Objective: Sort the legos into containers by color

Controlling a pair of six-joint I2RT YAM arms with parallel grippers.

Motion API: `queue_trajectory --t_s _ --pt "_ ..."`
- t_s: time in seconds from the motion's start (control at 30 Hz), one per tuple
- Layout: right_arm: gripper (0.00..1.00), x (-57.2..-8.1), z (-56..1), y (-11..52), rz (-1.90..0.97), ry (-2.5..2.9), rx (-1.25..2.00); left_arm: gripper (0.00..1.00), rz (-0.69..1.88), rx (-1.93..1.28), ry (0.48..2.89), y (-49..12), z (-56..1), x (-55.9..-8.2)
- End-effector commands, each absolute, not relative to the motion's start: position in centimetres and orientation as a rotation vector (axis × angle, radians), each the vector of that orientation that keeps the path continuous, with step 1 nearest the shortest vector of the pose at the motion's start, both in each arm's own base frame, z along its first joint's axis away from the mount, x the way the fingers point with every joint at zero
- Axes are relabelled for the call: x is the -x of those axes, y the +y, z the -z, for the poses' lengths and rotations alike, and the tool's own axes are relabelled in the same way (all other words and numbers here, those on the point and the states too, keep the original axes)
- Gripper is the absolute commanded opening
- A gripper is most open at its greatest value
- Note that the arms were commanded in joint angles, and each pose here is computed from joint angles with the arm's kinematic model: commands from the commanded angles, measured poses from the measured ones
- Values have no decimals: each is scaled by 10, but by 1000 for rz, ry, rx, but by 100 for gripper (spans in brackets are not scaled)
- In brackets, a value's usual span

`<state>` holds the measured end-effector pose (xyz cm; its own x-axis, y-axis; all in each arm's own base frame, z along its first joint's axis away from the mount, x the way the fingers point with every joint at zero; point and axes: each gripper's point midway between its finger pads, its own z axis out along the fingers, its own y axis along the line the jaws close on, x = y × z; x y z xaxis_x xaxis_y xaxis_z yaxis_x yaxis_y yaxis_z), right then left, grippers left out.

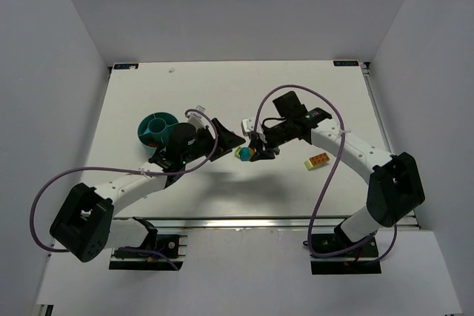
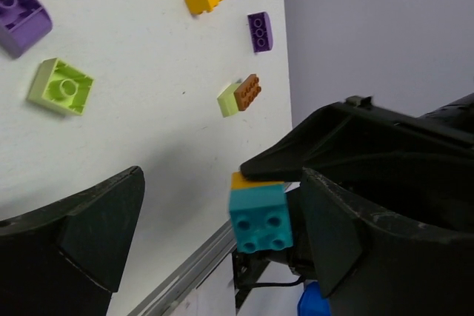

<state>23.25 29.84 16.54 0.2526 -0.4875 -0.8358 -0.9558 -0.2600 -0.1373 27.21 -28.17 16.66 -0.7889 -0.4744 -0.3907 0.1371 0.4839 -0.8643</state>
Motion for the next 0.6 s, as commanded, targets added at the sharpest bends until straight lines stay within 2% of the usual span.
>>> queue_trajectory --t_s 0.0,0.33,0.57 --pt "0 -233 -171 303 -909 1339 1810 91 1378 225 2036 -292 -195 -276" --pt "0 -247 -174 313 -907 1375 1759 84 1424 242 2046 -289 -187 -261" --pt "0 -255 -181 322 -906 1385 1720 73 1450 243 2047 -291 -185 -258"
